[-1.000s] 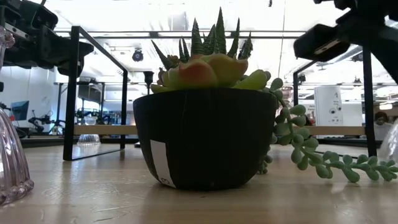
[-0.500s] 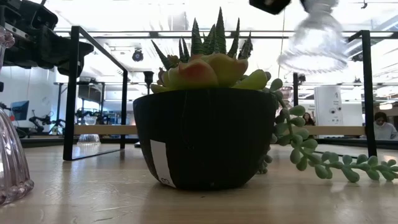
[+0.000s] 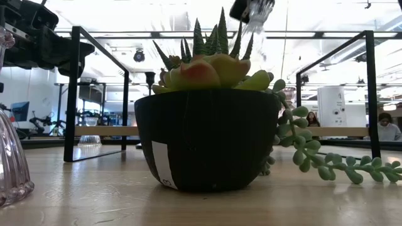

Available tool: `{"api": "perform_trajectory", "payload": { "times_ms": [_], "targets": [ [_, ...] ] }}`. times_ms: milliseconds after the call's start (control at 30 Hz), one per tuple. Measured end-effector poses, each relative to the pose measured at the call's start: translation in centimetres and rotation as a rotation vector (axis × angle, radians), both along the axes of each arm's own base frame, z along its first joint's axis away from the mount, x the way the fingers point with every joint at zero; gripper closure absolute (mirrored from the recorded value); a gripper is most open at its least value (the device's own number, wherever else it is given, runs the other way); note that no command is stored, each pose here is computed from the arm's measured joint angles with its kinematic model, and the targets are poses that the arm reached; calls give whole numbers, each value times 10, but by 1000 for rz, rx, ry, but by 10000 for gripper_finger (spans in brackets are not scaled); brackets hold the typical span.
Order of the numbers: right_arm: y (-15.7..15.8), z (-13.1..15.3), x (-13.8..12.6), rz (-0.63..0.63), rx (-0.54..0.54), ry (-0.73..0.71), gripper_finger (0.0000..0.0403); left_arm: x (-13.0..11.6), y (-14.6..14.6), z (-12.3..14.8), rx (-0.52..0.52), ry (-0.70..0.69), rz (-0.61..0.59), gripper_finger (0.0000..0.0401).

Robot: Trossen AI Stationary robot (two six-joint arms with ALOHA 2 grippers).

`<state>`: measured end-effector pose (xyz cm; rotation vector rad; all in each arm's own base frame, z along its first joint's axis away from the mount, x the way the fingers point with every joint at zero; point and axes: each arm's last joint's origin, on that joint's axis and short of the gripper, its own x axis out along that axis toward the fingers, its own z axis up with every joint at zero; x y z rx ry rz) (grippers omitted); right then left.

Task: Pick & Place candle stick holders
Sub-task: Put the bottom transparent candle holder on the shelf

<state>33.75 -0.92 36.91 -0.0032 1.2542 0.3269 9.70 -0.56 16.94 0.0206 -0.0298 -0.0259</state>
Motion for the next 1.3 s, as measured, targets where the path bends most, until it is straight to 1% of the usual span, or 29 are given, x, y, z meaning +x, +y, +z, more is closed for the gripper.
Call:
{"api": "perform_trajectory", "payload": {
  "times_ms": [133,267,433,633,833,1067,1167,1300],
  "targets": [
    [-28,-4,-2,-44,-9,6,385,0,0,0,0,0,0,387],
    [-47,-23,3,-59,-9,54,385,0,0,0,0,0,0,387],
    [-62,-47,14,-53,-3,118,385,0,0,0,0,0,0,387],
    [-77,-67,25,-40,0,155,385,0,0,0,0,0,0,387],
    [-94,-88,32,-55,4,207,385,0,0,0,0,0,0,387],
    [-119,-89,26,-135,-9,202,385,0,0,0,0,0,0,387],
    [-123,-87,24,-177,-7,192,385,0,0,0,0,0,0,387],
    [-123,-90,24,-203,5,219,385,0,0,0,0,0,1,387]
  ]
}}
